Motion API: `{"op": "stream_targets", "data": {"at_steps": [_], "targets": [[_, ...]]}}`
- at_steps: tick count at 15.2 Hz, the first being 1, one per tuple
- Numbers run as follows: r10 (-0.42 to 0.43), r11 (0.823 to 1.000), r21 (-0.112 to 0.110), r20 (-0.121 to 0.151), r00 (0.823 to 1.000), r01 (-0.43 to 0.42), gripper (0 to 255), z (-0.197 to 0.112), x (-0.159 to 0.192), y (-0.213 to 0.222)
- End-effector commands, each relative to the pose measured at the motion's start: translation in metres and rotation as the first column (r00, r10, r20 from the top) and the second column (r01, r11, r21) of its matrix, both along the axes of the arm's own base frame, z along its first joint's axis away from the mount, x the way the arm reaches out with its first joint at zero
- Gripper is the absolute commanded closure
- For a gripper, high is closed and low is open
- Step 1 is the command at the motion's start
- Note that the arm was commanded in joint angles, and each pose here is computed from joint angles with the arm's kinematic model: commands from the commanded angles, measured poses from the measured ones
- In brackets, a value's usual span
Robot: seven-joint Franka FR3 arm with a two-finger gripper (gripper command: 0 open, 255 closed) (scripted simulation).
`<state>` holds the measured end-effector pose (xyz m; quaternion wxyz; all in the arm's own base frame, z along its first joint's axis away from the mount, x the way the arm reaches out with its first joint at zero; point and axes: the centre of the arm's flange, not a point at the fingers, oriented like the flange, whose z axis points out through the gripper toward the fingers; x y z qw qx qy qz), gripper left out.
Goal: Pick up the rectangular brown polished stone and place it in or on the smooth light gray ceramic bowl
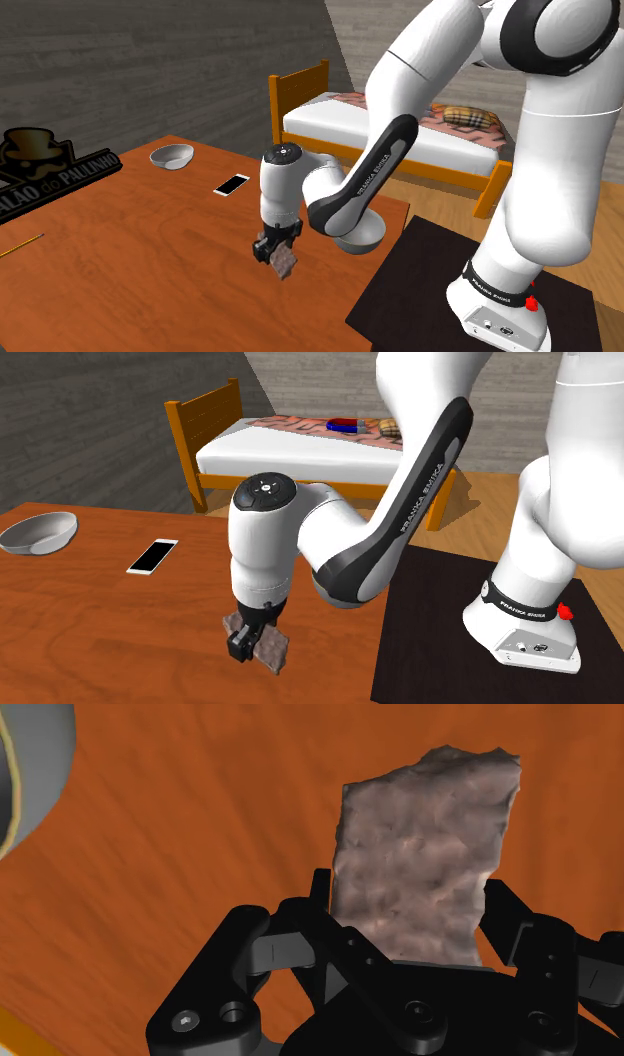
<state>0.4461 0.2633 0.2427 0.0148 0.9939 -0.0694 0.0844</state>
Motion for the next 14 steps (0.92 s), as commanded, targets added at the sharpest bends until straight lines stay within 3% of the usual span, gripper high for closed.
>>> {"op": "stream_targets", "data": {"at_steps": [1, 14], "targets": [[0.000, 1.000, 0.000, 0.000, 1.000, 0.000, 255, 0.011, -0.001, 0.000], [0.000, 1.000, 0.000, 0.000, 1.000, 0.000, 255, 0.079, -0.001, 0.000]]}}
